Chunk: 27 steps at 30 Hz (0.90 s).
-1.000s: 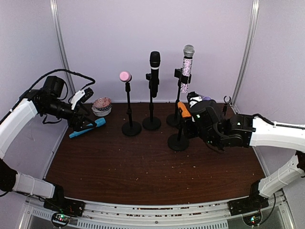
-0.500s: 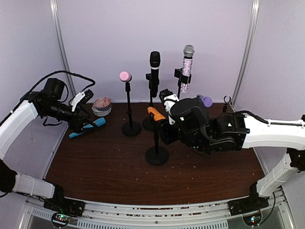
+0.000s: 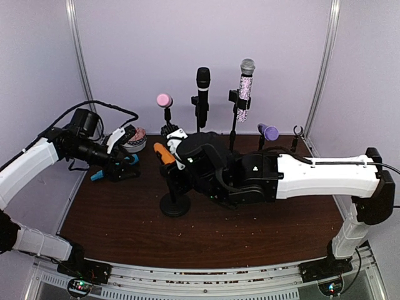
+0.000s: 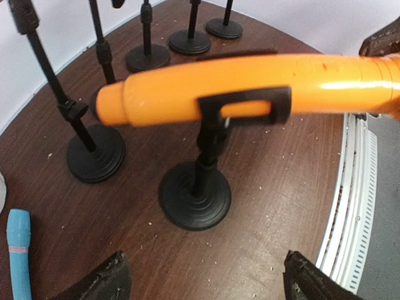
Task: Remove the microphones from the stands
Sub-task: Hold the microphone stand with the microphone at the center of the board.
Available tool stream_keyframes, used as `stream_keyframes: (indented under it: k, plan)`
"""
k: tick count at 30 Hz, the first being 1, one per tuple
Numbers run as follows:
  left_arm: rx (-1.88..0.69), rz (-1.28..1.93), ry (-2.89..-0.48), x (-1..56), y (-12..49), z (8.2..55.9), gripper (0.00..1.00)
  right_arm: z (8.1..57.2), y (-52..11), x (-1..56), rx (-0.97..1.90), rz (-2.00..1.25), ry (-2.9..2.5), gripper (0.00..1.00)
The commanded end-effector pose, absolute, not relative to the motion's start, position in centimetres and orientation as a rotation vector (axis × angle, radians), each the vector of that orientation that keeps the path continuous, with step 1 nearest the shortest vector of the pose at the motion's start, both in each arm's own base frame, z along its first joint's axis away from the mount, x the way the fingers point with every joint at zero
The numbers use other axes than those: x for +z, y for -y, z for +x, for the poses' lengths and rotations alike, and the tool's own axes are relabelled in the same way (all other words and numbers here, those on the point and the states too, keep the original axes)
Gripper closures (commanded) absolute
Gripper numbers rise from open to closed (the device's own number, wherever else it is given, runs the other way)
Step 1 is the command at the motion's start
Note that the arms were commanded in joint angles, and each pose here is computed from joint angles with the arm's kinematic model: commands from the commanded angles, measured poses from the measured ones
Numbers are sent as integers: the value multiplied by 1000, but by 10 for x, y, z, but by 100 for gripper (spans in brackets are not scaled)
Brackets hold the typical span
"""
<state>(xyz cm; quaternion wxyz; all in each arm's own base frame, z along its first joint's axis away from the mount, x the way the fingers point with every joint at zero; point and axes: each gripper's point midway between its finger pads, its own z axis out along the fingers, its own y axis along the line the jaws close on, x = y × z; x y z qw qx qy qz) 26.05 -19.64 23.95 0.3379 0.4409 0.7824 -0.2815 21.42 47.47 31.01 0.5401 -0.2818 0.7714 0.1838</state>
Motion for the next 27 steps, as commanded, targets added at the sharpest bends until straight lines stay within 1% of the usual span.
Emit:
stream_keyframes:
  k: [1,6,13,19,27]
  plan:
    - [-722,1164,-1980,240,225,279,13,204,-491,322,508,-673,-1799,100]
    - [-731,1152,-1943,239,255,296,14,202,-487,314,516,-644,-1819,100]
    - [-767,1127,-1949,225,280,311,18,203,-484,308,537,-591,-1836,100]
    - [-839,1153,-1936,220,301,308,27,204,-479,302,556,-539,-1856,100]
    - [-924,1095,-1950,216,312,313,40,202,-481,294,604,-521,-1875,100]
